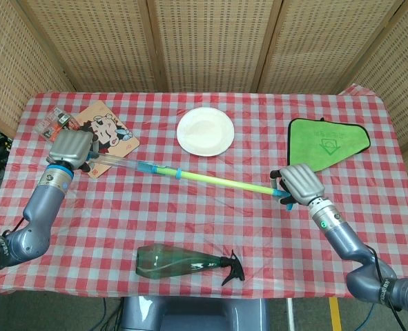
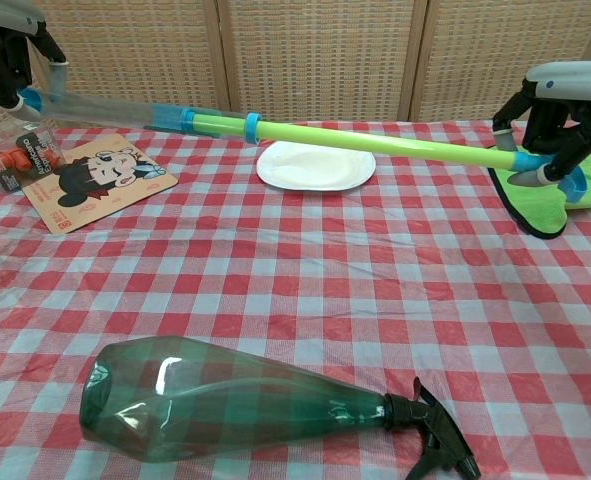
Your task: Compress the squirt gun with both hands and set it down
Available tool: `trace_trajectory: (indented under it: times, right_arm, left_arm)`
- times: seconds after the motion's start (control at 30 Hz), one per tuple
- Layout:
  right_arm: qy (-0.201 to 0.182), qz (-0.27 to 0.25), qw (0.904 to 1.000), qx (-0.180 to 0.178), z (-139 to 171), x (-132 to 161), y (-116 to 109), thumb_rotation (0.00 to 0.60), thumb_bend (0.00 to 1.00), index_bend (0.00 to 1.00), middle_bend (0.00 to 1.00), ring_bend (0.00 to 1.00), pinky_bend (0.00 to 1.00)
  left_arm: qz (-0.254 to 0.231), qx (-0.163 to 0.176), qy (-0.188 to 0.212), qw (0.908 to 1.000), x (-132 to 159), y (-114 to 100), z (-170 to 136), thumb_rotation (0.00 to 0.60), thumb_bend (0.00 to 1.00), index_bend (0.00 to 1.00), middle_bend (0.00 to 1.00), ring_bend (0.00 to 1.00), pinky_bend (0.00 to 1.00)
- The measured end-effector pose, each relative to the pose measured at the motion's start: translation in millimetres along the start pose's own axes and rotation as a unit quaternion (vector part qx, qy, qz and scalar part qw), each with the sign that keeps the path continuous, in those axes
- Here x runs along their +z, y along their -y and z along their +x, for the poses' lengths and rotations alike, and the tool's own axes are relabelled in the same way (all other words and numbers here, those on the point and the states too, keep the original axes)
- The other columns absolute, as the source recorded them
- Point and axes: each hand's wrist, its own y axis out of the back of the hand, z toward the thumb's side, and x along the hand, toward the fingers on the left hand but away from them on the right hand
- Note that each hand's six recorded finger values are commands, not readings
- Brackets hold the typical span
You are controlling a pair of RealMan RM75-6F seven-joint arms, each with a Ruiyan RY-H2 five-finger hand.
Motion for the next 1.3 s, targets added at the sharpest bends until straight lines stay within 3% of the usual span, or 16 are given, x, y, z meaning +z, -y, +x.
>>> trace_trajectory:
  times: [1.3]
  right_arm:
    - [-0.032,0.007,0.9994,0.007,-12.7,29.6,6.1,0.600,0.50,0.85,1.00,1.00,0.62]
  left_arm:
    - [-0.009,-0.019,0.045,0.9988,62.0,16.7,-6.6,0.600,0.33,0.49,0.89,0.82,0.70]
